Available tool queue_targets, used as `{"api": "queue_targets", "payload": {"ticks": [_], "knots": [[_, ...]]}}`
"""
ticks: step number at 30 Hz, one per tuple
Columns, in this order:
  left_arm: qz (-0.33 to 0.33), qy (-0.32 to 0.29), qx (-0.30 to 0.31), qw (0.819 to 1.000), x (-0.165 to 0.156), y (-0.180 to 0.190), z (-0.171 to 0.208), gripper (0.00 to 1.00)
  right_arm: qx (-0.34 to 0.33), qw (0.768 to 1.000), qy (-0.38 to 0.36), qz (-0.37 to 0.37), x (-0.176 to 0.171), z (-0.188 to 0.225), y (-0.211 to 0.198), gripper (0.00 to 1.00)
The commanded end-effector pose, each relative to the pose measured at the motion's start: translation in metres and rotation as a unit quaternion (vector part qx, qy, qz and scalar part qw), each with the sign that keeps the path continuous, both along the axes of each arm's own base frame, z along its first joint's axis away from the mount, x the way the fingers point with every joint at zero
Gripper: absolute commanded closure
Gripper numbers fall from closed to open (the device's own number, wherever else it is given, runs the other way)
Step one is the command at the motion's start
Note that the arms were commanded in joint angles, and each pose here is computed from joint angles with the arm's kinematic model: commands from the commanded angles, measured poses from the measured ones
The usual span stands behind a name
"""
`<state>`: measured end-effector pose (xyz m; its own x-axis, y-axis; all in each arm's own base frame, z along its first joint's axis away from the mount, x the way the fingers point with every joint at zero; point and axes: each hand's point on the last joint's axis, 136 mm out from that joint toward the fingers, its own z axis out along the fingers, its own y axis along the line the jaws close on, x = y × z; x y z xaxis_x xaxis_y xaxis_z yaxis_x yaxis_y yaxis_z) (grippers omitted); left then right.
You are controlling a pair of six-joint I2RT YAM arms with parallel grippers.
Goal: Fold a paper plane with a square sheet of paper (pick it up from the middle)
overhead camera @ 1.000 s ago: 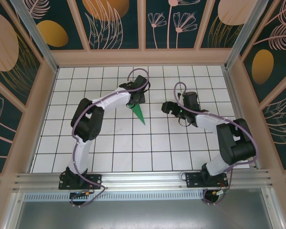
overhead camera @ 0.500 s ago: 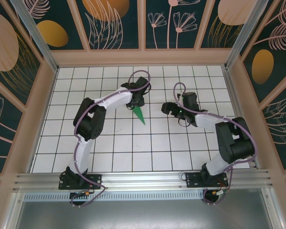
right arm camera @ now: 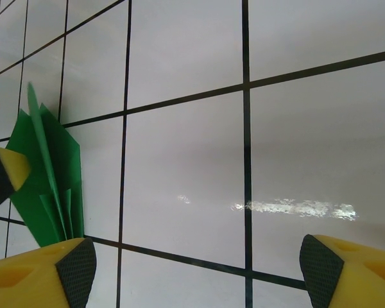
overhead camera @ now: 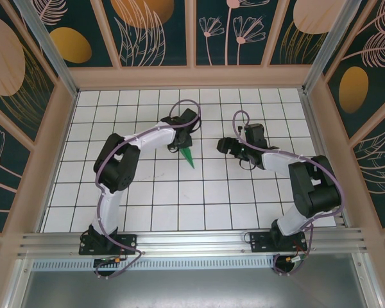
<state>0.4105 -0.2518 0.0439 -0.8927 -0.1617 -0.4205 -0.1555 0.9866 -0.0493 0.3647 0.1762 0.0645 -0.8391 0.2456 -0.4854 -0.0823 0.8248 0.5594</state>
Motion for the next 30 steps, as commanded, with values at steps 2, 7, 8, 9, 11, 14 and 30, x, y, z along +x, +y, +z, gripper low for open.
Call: {"api": "queue_targets", "payload": {"ticks": [2,7,8,9,11,14,30], "knots": [[0.018,-0.047,-0.011,0.999,0.008,0.002,0.027,0.94,0.007,1.0,0.004,0.0,0.005,0.004,0.003,0.15],[0.013,-0.09,-0.048,0.995,0.012,-0.003,0.059,1.0,0.013,1.0,-0.008,0.002,0.005,0.01,0.004,0.16],[0.007,-0.104,-0.067,0.992,0.013,-0.007,0.069,1.0,0.016,1.0,-0.014,0.005,0.004,0.014,0.005,0.16],[0.0,-0.117,-0.084,0.99,0.013,-0.011,0.08,1.0,0.018,1.0,-0.019,0.006,0.004,0.017,0.005,0.16],[-0.018,-0.148,-0.13,0.98,0.013,-0.021,0.101,1.0,0.023,0.999,-0.034,0.007,0.004,0.026,0.005,0.16],[-0.057,-0.176,-0.19,0.964,0.009,-0.037,0.119,1.0,0.031,0.998,-0.058,0.01,0.004,0.042,0.006,0.16],[-0.126,-0.129,-0.396,0.9,-0.025,-0.085,0.071,1.0,0.117,0.991,-0.051,0.045,-0.017,0.085,0.049,0.44]]}}
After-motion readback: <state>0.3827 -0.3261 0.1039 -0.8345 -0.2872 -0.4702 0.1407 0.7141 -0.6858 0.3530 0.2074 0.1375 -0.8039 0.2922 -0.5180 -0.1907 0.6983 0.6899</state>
